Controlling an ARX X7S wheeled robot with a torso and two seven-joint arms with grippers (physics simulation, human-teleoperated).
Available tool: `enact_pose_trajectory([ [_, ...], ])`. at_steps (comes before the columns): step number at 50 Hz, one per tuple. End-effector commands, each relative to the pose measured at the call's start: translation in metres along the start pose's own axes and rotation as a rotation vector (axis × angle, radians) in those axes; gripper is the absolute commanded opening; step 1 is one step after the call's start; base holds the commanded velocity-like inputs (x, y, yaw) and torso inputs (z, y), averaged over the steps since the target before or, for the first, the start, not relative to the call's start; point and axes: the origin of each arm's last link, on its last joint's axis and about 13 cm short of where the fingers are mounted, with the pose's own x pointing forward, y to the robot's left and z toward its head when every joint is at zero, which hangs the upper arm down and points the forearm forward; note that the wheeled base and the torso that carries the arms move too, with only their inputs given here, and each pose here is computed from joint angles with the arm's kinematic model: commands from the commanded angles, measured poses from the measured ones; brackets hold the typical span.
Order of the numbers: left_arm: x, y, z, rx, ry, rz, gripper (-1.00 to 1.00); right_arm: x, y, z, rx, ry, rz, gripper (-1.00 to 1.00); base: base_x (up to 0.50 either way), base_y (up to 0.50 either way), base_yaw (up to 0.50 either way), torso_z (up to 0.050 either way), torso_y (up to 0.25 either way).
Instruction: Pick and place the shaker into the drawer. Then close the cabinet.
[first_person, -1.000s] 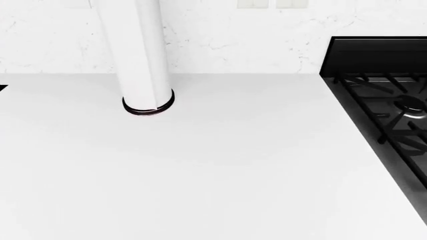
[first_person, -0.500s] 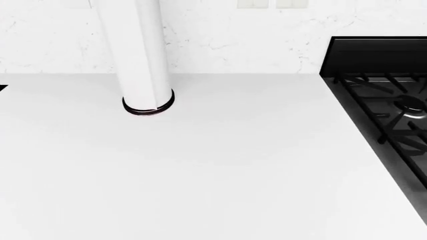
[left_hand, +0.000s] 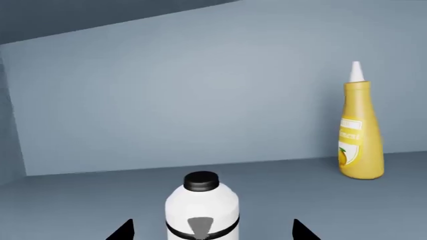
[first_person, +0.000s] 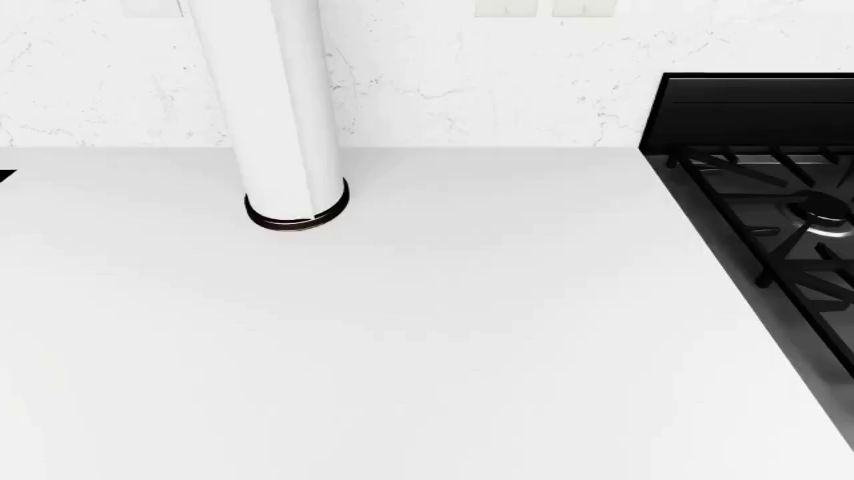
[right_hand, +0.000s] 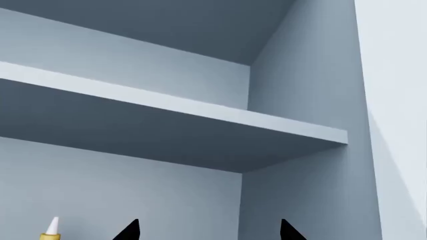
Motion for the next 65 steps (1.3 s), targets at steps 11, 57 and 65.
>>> enact_pose_trajectory([
  [11, 0.007, -0.001, -0.011, 0.052, 0.023, 0.056, 1.0, 0.0, -0.001, -0.001, 0.001, 0.009, 0.002, 1.0, 0.0, 0.0, 0.0, 0.0, 0.0],
  [57, -0.017, 0.027, 0.041, -0.153, -0.307, 0.097, -1.0, -0.001, 0.003, 0.001, 0.009, 0.002, 0.013, 1.0, 0.0, 0.0, 0.0, 0.0, 0.0],
  [65, -0.016, 0.029, 0.04, -0.145, -0.301, 0.101, -1.0, -0.006, 0.008, 0.011, 0.037, -0.036, 0.055, 1.0, 0.0, 0.0, 0.0, 0.0, 0.0],
])
